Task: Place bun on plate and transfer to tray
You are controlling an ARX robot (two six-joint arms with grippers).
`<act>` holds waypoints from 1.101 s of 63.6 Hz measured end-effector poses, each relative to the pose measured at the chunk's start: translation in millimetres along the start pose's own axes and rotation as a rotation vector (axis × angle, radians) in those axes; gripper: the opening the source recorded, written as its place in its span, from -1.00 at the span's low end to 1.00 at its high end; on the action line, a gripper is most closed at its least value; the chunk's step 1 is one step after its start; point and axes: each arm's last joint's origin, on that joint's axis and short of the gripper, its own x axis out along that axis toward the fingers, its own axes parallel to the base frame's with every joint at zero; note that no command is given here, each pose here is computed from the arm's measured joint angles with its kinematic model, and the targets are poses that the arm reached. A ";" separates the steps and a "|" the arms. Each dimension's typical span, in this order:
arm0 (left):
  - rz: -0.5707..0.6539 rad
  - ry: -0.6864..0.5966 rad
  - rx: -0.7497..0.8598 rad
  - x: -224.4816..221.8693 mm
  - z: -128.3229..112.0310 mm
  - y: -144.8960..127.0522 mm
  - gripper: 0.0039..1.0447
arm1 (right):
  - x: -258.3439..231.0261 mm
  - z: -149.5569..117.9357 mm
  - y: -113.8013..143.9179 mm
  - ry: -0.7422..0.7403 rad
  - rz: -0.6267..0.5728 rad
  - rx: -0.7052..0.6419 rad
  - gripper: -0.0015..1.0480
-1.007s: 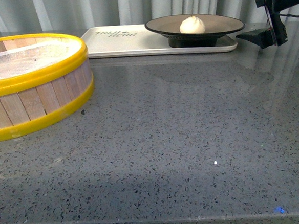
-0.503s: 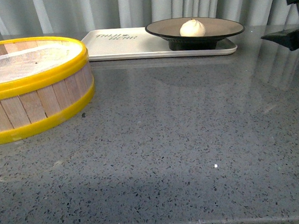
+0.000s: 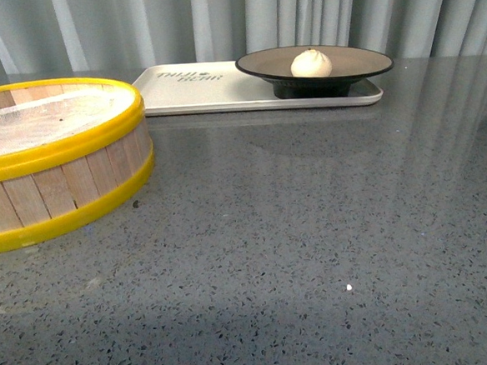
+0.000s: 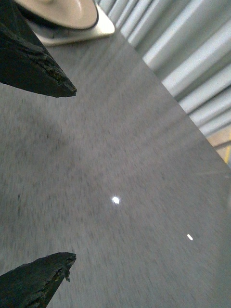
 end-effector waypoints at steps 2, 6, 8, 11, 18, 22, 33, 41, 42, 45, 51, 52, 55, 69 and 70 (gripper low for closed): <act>0.000 -0.001 0.000 0.0 0.1 0.0 0.88 | -10.5 -1.6 -6.1 -0.024 -0.009 -0.057 0.84; 0.000 0.000 0.000 0.0 0.0 0.0 0.88 | -24.9 -6.5 -14.4 -0.044 -0.018 -0.140 0.84; 0.000 0.000 0.000 0.0 0.0 0.0 0.88 | -30.8 -9.9 -20.0 -0.063 0.042 -0.189 0.78; 0.000 0.000 0.000 0.0 0.0 0.0 0.88 | -39.3 -16.0 -25.1 -0.110 0.198 -0.262 0.65; -0.001 0.000 0.000 0.0 0.0 0.0 0.88 | -80.5 -54.2 -38.9 -0.183 0.453 -0.431 0.18; 0.000 0.000 0.000 0.0 0.0 0.0 0.88 | -101.7 -80.5 -48.6 -0.163 0.445 -0.462 -0.13; 0.000 0.000 0.000 0.0 0.0 0.0 0.88 | -124.5 -102.6 -56.8 -0.218 0.460 -0.477 -0.81; 0.000 0.000 0.000 0.0 0.0 0.0 0.88 | -129.3 -123.3 -56.9 -0.202 0.468 -0.487 -0.97; 0.000 0.000 0.000 0.0 0.0 0.0 0.88 | -129.6 -124.2 -57.3 -0.202 0.469 -0.487 -0.97; 0.000 0.000 0.000 0.0 0.0 0.0 0.88 | -130.7 -127.0 -59.6 -0.207 0.466 -0.486 -0.97; 0.000 0.000 0.000 0.0 0.0 0.0 0.88 | -131.7 -129.8 -61.9 -0.211 0.465 -0.485 -0.97; 0.000 0.000 0.000 0.0 0.0 0.0 0.88 | -131.9 -130.5 -62.4 -0.210 0.465 -0.485 -0.97; 0.000 0.000 0.000 0.0 0.0 0.0 0.88 | -132.4 -132.5 -64.0 -0.210 0.465 -0.485 -0.97; 0.000 0.000 0.000 0.0 0.0 0.0 0.88 | -134.6 -138.6 -68.9 -0.212 0.465 -0.485 -0.97; 0.000 0.000 0.000 0.0 0.0 0.0 0.88 | -134.7 -139.1 -69.2 -0.212 0.465 -0.485 -0.97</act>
